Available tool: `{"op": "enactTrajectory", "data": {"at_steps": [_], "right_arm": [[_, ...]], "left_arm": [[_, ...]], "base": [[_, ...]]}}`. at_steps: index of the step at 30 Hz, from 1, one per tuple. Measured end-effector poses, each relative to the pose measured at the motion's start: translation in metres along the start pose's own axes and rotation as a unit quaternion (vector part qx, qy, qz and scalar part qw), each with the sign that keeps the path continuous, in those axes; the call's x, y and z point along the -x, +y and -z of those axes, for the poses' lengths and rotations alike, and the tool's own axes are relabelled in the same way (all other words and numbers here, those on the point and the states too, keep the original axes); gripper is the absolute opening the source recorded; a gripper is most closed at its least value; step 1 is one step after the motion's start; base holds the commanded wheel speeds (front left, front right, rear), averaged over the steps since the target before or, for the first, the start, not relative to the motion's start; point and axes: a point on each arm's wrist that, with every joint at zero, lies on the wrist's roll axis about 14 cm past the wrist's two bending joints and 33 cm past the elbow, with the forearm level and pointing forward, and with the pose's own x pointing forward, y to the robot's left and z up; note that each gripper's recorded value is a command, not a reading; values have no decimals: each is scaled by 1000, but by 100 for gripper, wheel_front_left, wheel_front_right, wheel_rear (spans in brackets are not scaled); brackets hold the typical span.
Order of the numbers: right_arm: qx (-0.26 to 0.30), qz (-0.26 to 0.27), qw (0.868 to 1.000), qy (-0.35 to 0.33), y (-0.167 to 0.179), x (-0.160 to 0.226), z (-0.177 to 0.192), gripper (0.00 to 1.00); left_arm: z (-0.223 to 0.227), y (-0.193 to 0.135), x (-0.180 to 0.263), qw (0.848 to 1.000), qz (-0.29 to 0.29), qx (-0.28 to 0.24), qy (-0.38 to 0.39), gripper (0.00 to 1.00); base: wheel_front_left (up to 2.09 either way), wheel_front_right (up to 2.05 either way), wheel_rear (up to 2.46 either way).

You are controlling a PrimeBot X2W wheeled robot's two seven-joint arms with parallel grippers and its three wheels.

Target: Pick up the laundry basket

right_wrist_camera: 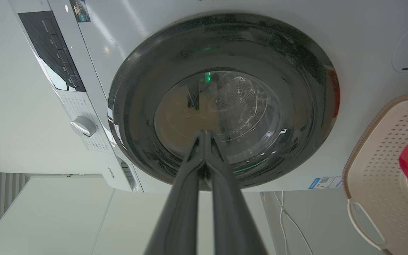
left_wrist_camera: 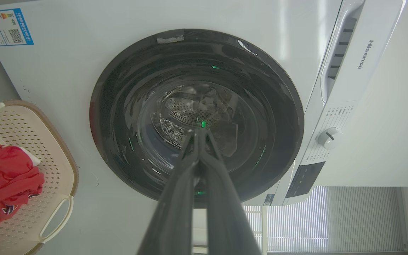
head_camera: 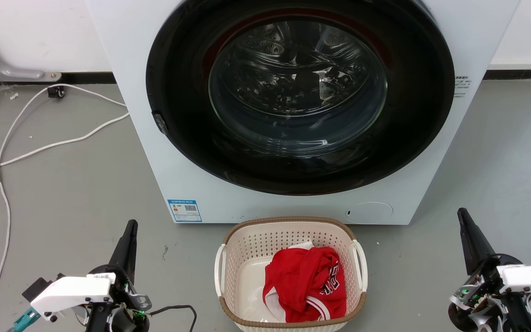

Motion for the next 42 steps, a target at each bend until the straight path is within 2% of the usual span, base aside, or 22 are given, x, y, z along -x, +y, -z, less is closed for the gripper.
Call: {"op": "enactTrajectory", "data": {"at_steps": [37,38,42], "right_arm": [[0,0,1000,0,0,0,0,0],[0,2,1000,0,-2,1,0,100],[-2,35,999,-2,-23,10,-1,100]], "left_arm": [[0,0,0,1000,0,0,0,0],[0,2,1,1000,-2,0,0,100],[1,25,11,999,-37,5,-1,100]], "base": [[0,0,0],[0,0,0],[0,0,0]]}}
